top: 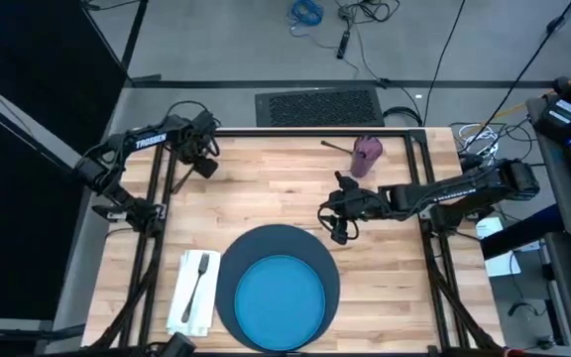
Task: Set table place
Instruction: Put the knife to the right side of the blue table mat
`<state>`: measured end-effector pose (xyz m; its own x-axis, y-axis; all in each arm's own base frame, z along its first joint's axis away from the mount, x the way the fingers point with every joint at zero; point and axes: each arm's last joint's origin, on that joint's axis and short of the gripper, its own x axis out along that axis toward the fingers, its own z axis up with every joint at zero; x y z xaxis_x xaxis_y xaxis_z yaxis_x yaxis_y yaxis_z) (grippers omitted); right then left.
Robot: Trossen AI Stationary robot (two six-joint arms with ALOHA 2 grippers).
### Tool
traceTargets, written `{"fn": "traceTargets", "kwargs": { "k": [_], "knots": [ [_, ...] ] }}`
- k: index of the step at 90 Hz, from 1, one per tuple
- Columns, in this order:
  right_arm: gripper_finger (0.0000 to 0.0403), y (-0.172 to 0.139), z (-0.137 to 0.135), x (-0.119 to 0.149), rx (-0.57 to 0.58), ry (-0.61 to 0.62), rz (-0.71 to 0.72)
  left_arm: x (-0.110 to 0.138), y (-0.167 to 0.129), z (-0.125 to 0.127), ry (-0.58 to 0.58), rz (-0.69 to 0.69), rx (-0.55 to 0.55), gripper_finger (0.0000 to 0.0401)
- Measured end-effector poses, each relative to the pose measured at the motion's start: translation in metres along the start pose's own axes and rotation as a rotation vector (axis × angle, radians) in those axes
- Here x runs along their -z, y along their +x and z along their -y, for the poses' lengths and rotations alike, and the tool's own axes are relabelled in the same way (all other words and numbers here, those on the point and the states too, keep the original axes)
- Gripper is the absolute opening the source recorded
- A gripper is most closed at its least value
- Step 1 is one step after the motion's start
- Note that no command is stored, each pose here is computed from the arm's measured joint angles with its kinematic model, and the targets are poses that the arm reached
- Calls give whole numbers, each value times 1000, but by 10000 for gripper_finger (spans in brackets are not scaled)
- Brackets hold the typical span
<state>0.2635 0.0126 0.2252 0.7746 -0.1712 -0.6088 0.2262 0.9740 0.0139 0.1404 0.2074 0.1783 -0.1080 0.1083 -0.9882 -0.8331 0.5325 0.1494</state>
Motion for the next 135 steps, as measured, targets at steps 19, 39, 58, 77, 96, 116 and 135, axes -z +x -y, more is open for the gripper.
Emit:
{"fn": "traceTargets", "kwargs": {
  "k": [19,39,58,77,96,116,135],
  "knots": [
    [144,0,0,0,-1,0,-2,-5,6,0,-14,6,1,160],
    [144,0,-1,0,-25,-1,-7,-11,33,-8,-143,-100,-10,160],
    [144,0,-1,0,-26,-1,-8,-14,48,-5,-113,-151,-5,160],
    [144,0,-1,0,-26,-1,-8,-15,50,-4,-64,-155,52,160],
    [144,0,-1,0,-26,-1,-7,-15,50,-2,-36,-159,131,160],
    [144,0,-1,0,-26,-2,-7,-14,50,-1,9,-159,172,160],
    [144,0,-1,0,-26,-2,-7,-17,48,0,34,-152,218,160]
  ]
}}
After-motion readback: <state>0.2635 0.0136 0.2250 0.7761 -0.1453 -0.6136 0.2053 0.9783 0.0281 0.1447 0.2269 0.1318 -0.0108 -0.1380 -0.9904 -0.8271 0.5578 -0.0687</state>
